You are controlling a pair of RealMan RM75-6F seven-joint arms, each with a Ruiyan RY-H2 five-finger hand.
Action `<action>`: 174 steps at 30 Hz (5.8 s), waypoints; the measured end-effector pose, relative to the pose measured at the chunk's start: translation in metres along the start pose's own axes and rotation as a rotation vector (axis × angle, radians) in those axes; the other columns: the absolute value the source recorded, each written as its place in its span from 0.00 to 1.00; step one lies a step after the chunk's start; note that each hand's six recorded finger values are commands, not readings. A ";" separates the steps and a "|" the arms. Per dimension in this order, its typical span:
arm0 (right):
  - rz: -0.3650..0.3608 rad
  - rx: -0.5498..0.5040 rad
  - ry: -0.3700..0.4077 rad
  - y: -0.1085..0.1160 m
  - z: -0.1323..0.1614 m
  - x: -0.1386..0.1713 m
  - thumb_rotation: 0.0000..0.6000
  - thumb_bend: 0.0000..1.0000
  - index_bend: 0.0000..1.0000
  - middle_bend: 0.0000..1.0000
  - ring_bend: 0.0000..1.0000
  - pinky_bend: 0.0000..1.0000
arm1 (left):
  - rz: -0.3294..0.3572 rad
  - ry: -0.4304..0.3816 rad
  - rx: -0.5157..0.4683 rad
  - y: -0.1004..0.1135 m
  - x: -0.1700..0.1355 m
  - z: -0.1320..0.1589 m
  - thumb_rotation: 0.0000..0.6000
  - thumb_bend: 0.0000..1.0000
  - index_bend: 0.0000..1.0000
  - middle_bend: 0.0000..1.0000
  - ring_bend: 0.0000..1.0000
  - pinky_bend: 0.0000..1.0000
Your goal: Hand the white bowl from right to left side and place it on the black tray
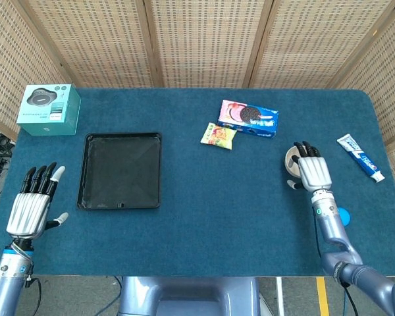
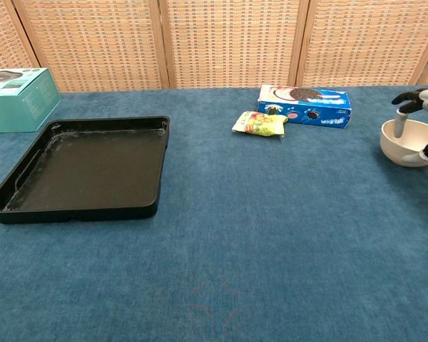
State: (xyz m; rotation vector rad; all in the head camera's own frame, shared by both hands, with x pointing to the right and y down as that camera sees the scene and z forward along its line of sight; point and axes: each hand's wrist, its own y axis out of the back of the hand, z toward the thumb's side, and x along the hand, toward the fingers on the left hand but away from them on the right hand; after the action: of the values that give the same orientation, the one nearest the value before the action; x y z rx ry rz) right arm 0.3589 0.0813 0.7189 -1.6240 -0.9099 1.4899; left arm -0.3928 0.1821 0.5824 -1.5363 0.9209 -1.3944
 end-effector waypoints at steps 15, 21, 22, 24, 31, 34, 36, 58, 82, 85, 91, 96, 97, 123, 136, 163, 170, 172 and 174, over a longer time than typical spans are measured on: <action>0.041 0.023 -0.071 -0.012 -0.025 0.000 1.00 0.37 0.56 0.21 0.04 0.19 | 0.003 -0.008 0.004 0.000 0.000 0.003 1.00 0.12 0.00 0.00 0.00 0.00; 0.050 0.030 -0.073 -0.017 -0.024 -0.003 1.00 0.43 0.60 0.25 0.05 0.21 | 0.007 -0.011 0.001 0.001 0.000 0.004 1.00 0.12 0.00 0.00 0.00 0.00; 0.051 0.030 -0.073 -0.018 -0.024 -0.003 1.00 0.46 0.60 0.25 0.05 0.21 | 0.007 -0.011 0.000 0.001 0.000 0.004 1.00 0.12 0.00 0.00 0.00 0.00; 0.052 0.031 -0.074 -0.019 -0.024 -0.003 1.00 0.51 0.61 0.26 0.06 0.21 | 0.008 -0.011 -0.001 0.001 0.000 0.003 1.00 0.12 0.00 0.00 0.00 0.00; 0.059 0.027 -0.079 -0.022 -0.024 -0.004 1.00 0.57 0.63 0.28 0.06 0.21 | 0.008 -0.014 -0.003 0.001 0.000 0.004 1.00 0.12 0.00 0.00 0.00 0.00; 0.060 0.030 -0.082 -0.023 -0.025 -0.003 1.00 0.57 0.64 0.29 0.06 0.21 | 0.009 -0.014 -0.003 0.001 0.000 0.004 1.00 0.12 0.00 0.00 0.00 0.00; 0.058 0.032 -0.080 -0.022 -0.025 -0.002 1.00 0.57 0.64 0.29 0.06 0.21 | 0.010 -0.015 -0.004 0.001 0.000 0.004 1.00 0.12 0.00 0.00 0.00 0.00; -0.039 0.009 0.177 0.019 0.098 -0.018 1.00 0.54 0.66 0.31 0.07 0.21 | 0.016 -0.009 -0.027 0.005 0.000 0.000 1.00 0.12 0.00 0.00 0.00 0.00; 0.040 -0.034 0.405 -0.004 0.241 -0.015 1.00 0.54 0.66 0.31 0.07 0.21 | -0.010 0.030 -0.063 0.004 0.006 -0.016 1.00 0.12 0.00 0.00 0.00 0.00; 0.046 -0.042 0.428 -0.007 0.253 -0.011 1.00 0.54 0.66 0.31 0.07 0.21 | -0.006 0.030 -0.065 0.005 0.006 -0.017 1.00 0.12 0.00 0.00 0.00 0.00; 0.053 -0.048 0.446 -0.012 0.263 -0.005 1.00 0.53 0.66 0.31 0.07 0.21 | -0.006 0.027 -0.066 0.006 0.005 -0.016 1.00 0.12 0.00 0.00 0.00 0.00; 0.062 -0.041 0.453 -0.016 0.265 -0.004 1.00 0.41 0.55 0.22 0.06 0.20 | -0.004 0.028 -0.067 0.006 0.005 -0.017 1.00 0.12 0.00 0.00 0.00 0.00; 0.063 -0.038 0.456 -0.017 0.265 -0.003 1.00 0.37 0.49 0.17 0.05 0.18 | -0.004 0.028 -0.067 0.006 0.005 -0.017 1.00 0.12 0.00 0.00 0.00 0.00; -0.052 0.065 0.217 0.038 0.130 0.007 1.00 0.25 0.03 0.00 0.00 0.00 | -0.012 0.001 -0.050 0.004 0.003 -0.008 1.00 0.12 0.00 0.00 0.00 0.00; -0.142 -0.007 -0.003 0.048 -0.010 0.097 1.00 0.25 0.03 0.00 0.00 0.00 | -0.014 -0.030 -0.028 0.000 0.000 0.006 1.00 0.12 0.00 0.00 0.00 0.00; -0.188 -0.141 -0.056 0.057 -0.066 0.137 1.00 0.25 0.03 0.00 0.00 0.00 | -0.011 -0.289 0.018 0.007 0.093 0.095 1.00 0.20 0.28 0.00 0.00 0.00; -0.196 -0.158 -0.067 0.060 -0.072 0.136 1.00 0.24 0.03 0.00 0.00 0.00 | -0.045 -0.378 0.042 -0.004 0.123 0.137 1.00 0.22 0.39 0.00 0.00 0.00; -0.200 -0.162 -0.073 0.061 -0.074 0.136 1.00 0.25 0.03 0.00 0.00 0.00 | -0.062 -0.408 0.054 -0.011 0.130 0.152 1.00 0.22 0.40 0.00 0.00 0.00; -0.204 -0.167 -0.076 0.062 -0.076 0.136 1.00 0.25 0.03 0.00 0.00 0.00 | -0.077 -0.434 0.069 -0.019 0.137 0.166 1.00 0.22 0.41 0.00 0.00 0.00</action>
State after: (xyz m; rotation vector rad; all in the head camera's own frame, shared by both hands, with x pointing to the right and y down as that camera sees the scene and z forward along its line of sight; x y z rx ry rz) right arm 0.4459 0.1674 0.6040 -1.5466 -1.2328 1.3727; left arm -0.2133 0.0813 0.6467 -1.7430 0.5476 -1.0680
